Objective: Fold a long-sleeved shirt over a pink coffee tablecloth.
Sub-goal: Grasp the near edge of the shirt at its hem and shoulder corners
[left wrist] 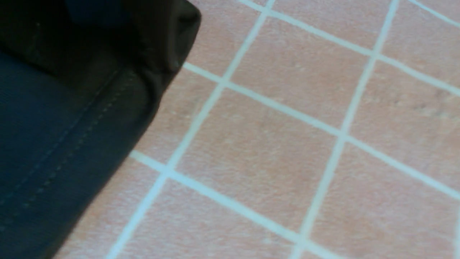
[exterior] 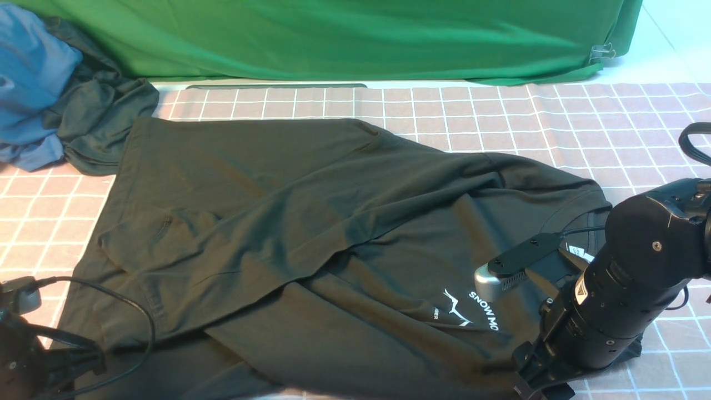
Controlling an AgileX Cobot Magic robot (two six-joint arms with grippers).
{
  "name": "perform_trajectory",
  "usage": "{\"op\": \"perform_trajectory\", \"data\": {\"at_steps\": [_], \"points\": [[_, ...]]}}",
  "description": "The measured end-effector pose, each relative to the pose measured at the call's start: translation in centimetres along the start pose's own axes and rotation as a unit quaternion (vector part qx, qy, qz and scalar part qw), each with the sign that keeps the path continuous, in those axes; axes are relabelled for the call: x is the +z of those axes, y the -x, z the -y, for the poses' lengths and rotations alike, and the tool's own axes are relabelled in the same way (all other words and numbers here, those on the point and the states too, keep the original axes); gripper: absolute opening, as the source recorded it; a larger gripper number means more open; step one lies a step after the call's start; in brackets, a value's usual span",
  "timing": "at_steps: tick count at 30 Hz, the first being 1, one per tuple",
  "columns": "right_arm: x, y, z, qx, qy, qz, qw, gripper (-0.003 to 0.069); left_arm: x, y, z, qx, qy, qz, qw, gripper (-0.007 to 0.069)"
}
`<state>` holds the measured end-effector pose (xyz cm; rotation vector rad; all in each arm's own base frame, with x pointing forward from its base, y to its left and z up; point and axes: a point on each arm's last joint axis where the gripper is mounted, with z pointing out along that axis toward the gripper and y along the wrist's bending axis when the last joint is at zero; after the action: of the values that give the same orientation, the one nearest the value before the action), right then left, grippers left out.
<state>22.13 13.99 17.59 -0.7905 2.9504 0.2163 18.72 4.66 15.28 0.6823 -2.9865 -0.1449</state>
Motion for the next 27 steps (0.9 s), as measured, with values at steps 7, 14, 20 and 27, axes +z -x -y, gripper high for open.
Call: {"op": "perform_trajectory", "data": {"at_steps": [7, 14, 20, 27], "points": [[0.0, 0.0, 0.0, -0.002, 0.0, 0.0, 1.0, 0.0532, -0.8, 0.5, -0.2, 0.002, 0.022, -0.035, 0.999, 0.0026], [0.0, 0.0, 0.0, -0.002, 0.0, 0.002, 1.0, 0.0532, -4.2, -0.2, -1.0, -0.01, 0.028, 0.015, 0.999, 0.0026], [0.0, 0.0, 0.0, -0.002, 0.0, 0.002, 1.0, 0.0532, -6.8, -1.4, -1.7, -0.022, 0.011, 0.086, 0.996, 0.0026], [-0.8, 0.0, 0.4, -0.027, -0.024, -0.031, 0.999, 0.0532, -7.7, -2.0, -1.9, -0.031, 0.003, 0.11, 0.993, 0.0026]]}}
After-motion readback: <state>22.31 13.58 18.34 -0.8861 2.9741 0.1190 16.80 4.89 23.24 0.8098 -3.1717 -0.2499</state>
